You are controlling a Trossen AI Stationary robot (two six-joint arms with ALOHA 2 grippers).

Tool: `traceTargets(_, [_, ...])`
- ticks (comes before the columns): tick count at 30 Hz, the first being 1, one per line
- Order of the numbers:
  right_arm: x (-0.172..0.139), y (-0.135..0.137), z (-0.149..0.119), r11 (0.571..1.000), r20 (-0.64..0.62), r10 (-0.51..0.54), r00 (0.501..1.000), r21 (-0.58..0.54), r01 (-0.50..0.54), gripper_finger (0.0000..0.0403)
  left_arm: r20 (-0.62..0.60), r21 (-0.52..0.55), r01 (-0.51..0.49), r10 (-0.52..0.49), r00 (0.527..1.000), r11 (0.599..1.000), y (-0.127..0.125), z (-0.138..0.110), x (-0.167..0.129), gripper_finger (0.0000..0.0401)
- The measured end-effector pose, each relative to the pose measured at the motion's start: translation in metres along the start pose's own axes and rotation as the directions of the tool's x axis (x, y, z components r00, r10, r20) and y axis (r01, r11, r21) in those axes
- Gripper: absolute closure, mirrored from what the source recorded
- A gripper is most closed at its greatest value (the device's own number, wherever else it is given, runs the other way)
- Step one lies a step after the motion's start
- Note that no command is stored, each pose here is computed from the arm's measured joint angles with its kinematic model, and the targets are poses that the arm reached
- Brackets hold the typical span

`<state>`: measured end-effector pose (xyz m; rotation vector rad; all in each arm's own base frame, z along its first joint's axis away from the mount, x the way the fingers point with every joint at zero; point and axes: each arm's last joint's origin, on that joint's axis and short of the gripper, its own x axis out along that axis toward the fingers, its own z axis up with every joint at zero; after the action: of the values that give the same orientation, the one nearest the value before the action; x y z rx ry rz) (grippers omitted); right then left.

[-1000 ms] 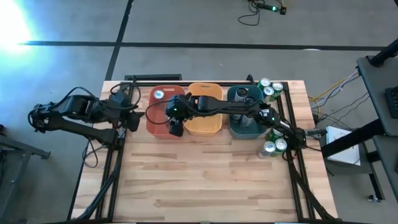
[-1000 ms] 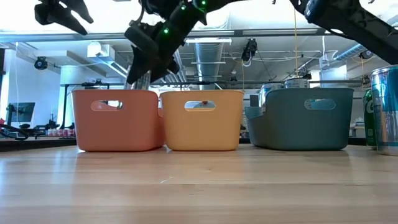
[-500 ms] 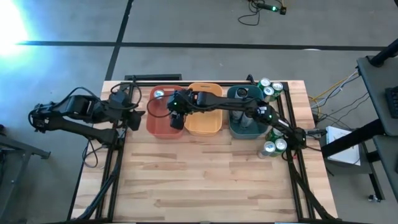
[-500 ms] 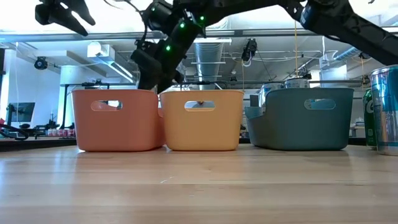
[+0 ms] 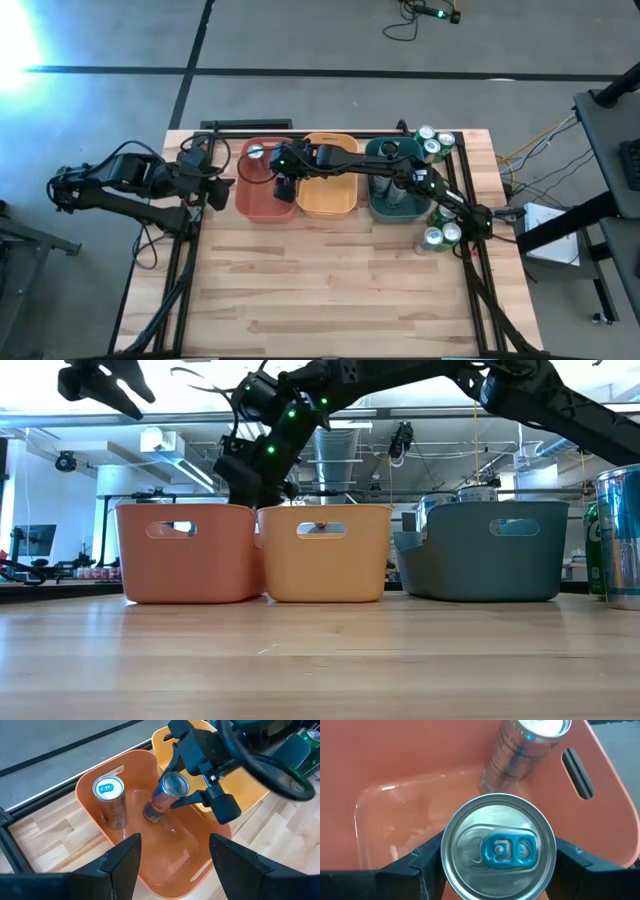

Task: Sort soda cans
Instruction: Put the blue soda can into the orange bin

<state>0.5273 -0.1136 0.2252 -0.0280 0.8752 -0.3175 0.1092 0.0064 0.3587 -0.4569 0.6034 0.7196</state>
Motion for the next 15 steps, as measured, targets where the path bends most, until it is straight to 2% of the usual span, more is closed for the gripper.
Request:
traceTargets(8, [0.002,-0.010,0.004,1.000,0.046,-0.012,0.999,0.007,0.012,0.0151,-0.007,-0.018,-0.008,0.008,1.000,1.000,-0.002,0.000,0.002,0.0182])
traceTargets(15, [0.012,-0.013,-0.003,0.999,0.048,0.038,0.998,0.016,-0.039,0.0158,-0.004,-0.043,-0.005,0.005,1.000,0.999,-0.002,0.000,0.002,0.0182])
